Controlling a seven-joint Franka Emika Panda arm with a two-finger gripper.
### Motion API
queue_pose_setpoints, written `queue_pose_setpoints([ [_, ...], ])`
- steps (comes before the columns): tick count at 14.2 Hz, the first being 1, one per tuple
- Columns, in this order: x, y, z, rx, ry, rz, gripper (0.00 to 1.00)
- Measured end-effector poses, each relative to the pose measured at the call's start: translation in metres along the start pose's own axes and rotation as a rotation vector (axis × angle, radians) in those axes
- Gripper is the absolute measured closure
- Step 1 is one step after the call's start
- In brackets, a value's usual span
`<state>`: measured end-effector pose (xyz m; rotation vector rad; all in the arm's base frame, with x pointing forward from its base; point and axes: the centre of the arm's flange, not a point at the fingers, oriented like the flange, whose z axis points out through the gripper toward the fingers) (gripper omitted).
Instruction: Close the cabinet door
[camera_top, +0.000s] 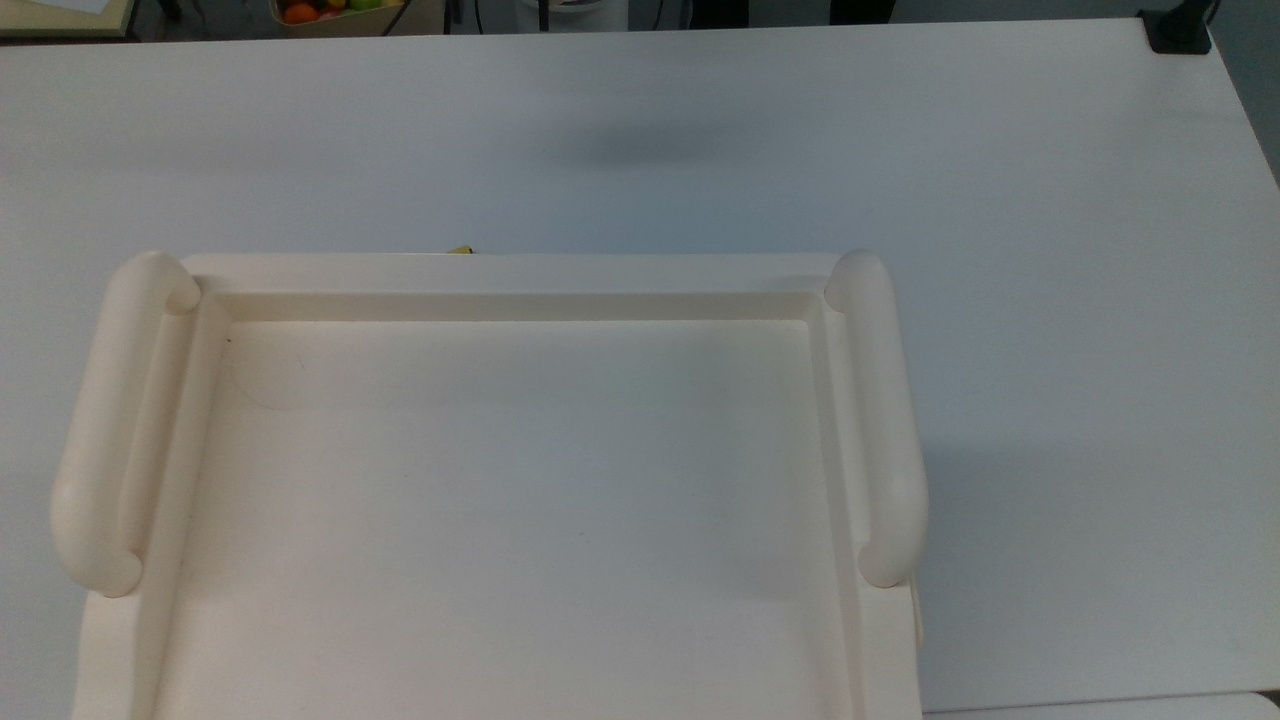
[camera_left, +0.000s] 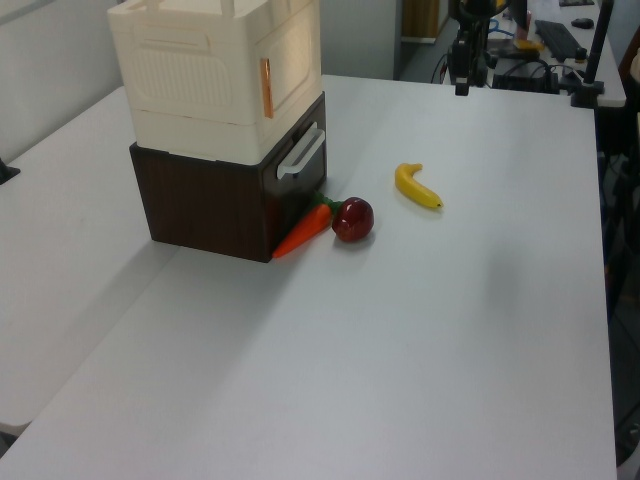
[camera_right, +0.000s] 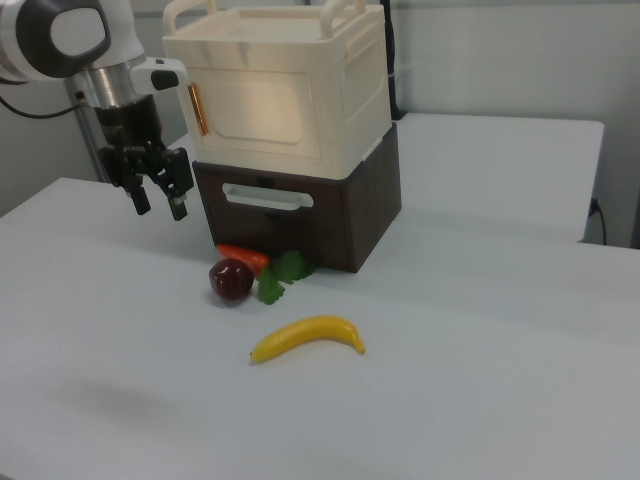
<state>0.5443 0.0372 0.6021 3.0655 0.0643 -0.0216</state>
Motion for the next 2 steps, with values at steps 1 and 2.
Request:
queue_pose_setpoints([
  [1,0.0000,0.0023,-0.0004,0.000,0.001,0.004,0.10],
  [2,0.0001,0.0070,-0.0008,0.000,0.002,0.013,0.00],
])
